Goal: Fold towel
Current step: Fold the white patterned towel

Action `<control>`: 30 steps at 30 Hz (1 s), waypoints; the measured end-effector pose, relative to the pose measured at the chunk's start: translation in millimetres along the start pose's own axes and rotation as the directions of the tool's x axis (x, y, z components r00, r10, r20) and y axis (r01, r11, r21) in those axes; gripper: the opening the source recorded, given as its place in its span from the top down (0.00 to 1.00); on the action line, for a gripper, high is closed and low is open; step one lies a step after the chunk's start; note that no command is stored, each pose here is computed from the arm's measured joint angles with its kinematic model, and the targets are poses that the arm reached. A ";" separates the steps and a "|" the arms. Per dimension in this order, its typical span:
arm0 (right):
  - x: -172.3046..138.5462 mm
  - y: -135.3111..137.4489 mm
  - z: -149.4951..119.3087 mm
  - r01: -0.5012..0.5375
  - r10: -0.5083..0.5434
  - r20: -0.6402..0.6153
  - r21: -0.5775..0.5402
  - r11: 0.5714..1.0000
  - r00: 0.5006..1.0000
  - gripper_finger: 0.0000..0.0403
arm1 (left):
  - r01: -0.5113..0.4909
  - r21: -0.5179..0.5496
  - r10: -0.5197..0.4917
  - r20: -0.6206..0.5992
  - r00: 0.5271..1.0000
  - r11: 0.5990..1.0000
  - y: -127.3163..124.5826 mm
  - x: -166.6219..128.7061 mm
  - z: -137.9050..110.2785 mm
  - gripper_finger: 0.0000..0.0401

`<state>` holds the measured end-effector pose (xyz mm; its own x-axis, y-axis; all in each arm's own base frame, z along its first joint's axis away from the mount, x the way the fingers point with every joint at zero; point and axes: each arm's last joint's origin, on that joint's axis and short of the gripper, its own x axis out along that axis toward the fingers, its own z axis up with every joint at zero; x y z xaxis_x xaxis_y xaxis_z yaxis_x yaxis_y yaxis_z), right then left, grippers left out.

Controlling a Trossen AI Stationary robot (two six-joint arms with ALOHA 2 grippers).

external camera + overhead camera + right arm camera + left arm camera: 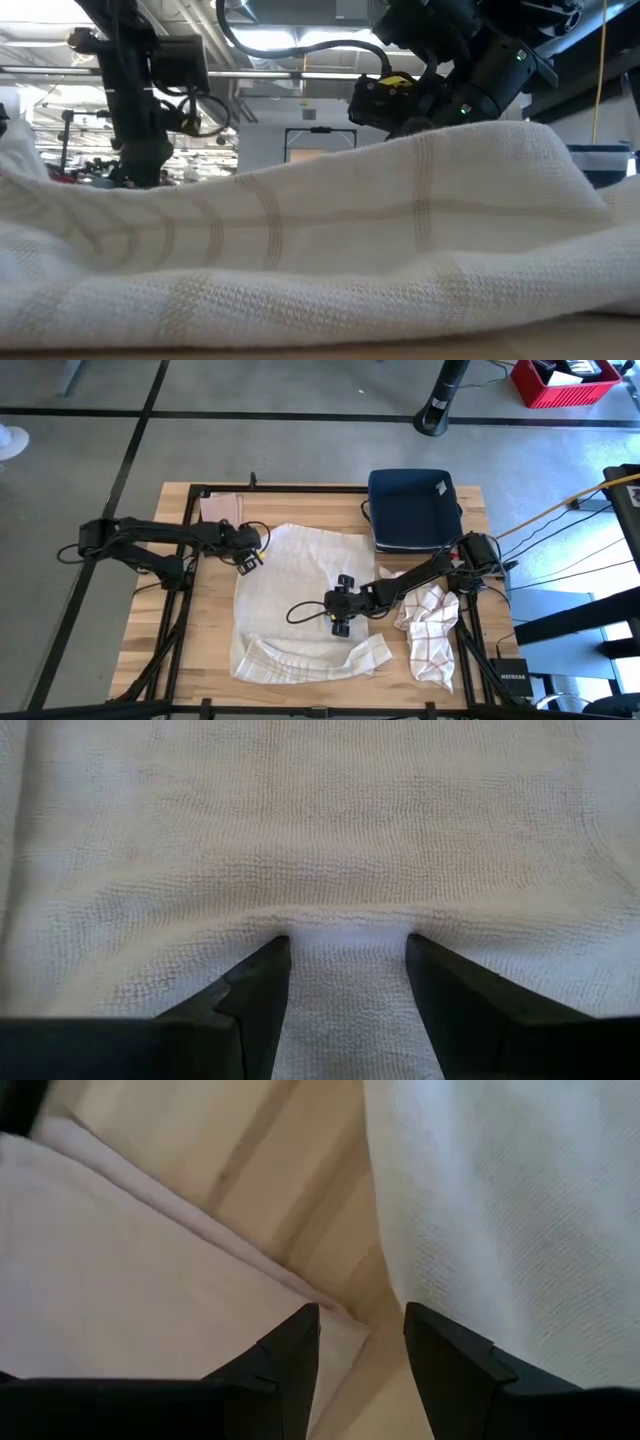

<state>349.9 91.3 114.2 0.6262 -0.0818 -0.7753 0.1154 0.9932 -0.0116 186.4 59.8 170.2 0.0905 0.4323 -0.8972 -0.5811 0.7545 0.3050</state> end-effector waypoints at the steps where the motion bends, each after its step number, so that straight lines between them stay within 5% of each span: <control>1: 0.0 0.0 0.0 0.000 0.000 0.000 0.000 1.000 1.000 0.49 | -0.003 0.004 0.003 -0.015 1.000 1.000 -0.4 2.8 0.1 0.65; 7: 0.0 0.1 0.0 -0.001 0.001 0.000 0.000 1.000 1.000 0.49 | 0.020 0.050 -0.017 -0.053 0.998 0.999 -5.3 19.1 5.4 0.65; 15: -0.1 0.3 0.0 -0.008 0.008 -0.002 0.003 1.000 1.000 0.49 | 0.289 0.074 -0.298 0.192 0.935 0.955 -30.0 15.4 32.1 0.65; 24: -0.3 0.3 -0.1 -0.009 0.009 -0.004 0.004 1.000 1.000 0.49 | 0.326 0.122 -0.339 0.106 0.935 0.938 -66.0 38.0 26.8 0.65; 30: -0.5 0.5 -0.1 -0.016 0.016 -0.007 0.005 1.000 1.000 0.49 | 0.415 0.229 -0.456 0.168 0.874 0.881 -87.2 15.8 31.1 0.65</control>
<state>349.5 91.9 114.5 0.6230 -0.0652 -0.7795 0.1096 0.9940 0.0044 263.6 16.2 139.4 0.4795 0.1170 -0.8697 -0.2892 0.9568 -0.0307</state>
